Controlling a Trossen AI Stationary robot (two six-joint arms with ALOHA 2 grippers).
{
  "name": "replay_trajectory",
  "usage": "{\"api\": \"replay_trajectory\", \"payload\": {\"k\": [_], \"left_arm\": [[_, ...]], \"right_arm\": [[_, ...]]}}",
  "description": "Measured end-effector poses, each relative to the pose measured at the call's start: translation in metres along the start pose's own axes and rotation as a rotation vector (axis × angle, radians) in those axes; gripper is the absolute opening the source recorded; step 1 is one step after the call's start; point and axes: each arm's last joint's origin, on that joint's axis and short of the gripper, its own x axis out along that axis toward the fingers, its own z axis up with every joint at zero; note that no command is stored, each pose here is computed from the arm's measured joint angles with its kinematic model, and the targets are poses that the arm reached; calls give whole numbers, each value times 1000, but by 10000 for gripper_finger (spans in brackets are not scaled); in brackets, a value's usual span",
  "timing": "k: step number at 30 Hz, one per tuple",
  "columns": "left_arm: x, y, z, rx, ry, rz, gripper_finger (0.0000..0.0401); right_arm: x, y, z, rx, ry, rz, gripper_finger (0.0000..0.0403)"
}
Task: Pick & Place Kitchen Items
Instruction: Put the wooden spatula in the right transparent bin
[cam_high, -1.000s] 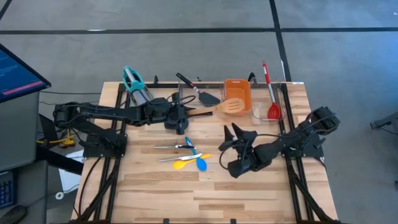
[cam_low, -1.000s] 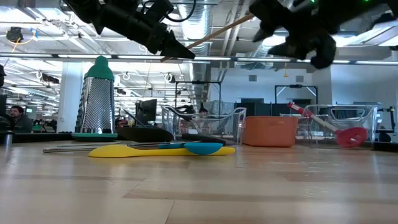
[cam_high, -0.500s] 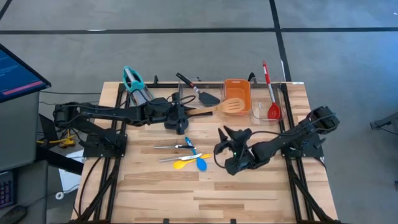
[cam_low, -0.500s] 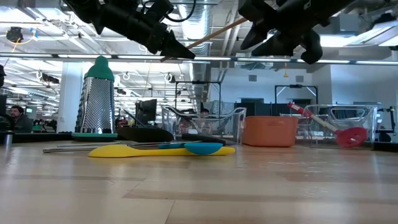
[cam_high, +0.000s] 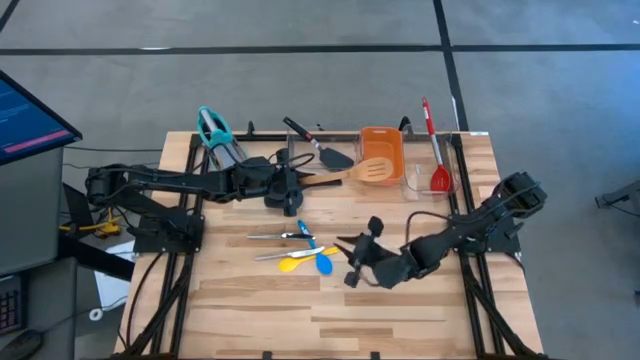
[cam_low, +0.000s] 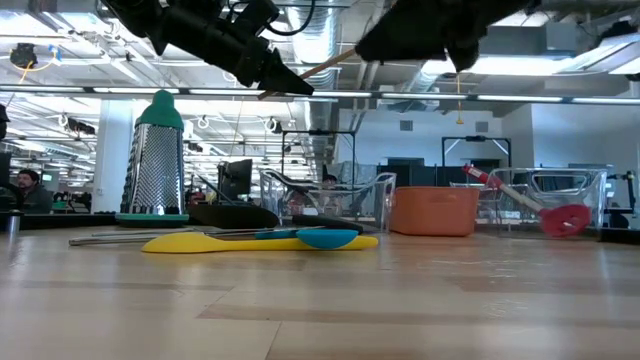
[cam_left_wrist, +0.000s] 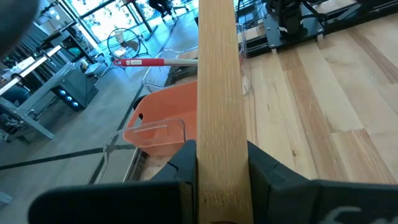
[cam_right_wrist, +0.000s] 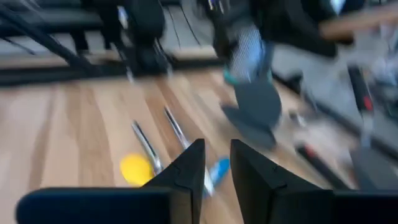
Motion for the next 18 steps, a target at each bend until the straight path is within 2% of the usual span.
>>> {"api": "replay_trajectory", "payload": {"k": [3, 7, 11, 18], "left_arm": [[0, 0, 0, 0, 0, 0, 47], [0, 0, 0, 0, 0, 0, 47], [0, 0, 0, 0, 0, 0, 47], [0, 0, 0, -1, 0, 0, 47]], "right_arm": [[-4, -5, -5, 30, -134, 28, 59], [-4, -25, -22, 122, -220, 8, 51], [3, -49, -25, 235, -296, -80, 48], [25, -81, -16, 335, -359, -205, 53]]}}
